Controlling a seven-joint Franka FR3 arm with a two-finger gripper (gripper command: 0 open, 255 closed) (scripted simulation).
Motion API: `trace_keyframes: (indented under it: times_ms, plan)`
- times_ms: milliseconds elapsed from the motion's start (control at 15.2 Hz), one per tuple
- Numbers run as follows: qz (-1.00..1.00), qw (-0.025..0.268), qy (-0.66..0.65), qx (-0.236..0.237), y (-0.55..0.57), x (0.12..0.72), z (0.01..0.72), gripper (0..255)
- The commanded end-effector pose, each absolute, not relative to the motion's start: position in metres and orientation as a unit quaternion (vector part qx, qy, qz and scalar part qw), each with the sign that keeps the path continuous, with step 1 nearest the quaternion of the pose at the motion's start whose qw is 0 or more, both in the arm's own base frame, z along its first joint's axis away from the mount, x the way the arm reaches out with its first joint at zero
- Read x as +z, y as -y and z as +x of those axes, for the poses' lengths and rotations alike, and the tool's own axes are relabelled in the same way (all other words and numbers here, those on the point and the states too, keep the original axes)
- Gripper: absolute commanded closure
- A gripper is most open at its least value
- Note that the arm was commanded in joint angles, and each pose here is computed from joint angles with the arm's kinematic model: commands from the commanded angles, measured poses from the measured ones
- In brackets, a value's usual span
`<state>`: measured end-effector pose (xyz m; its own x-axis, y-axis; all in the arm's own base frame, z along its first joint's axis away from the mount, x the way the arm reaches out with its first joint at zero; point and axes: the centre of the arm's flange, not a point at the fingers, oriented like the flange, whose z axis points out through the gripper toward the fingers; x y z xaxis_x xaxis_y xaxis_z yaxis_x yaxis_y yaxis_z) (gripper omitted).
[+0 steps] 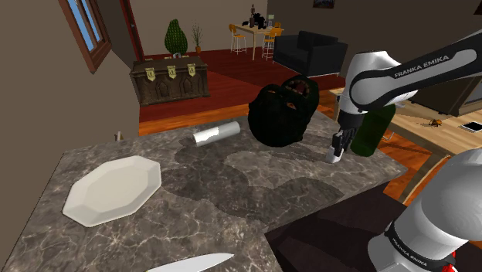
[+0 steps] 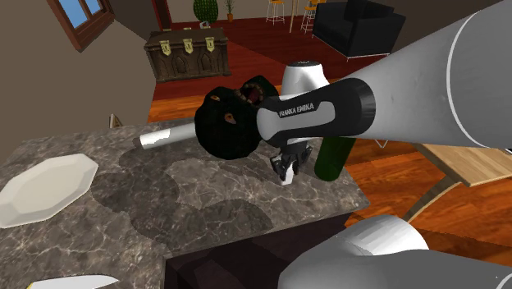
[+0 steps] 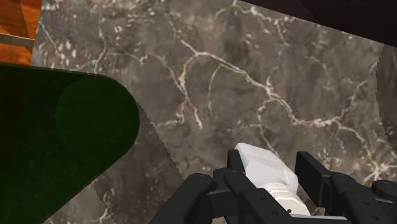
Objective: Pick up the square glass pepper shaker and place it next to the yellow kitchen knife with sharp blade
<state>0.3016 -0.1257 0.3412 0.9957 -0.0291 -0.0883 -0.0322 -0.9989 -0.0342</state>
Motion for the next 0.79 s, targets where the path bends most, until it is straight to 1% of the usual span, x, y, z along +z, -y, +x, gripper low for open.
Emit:
trace_keyframes:
  times_ms: [0, 462, 726]
  plan:
    - [-0.999, 0.018, -0.015, 0.044, 0.126, 0.341, 0.302, 255]
    - [-0.999, 0.018, -0.015, 0.044, 0.126, 0.341, 0.302, 255]
    - [-0.999, 0.018, -0.015, 0.044, 0.126, 0.362, 0.302, 255]
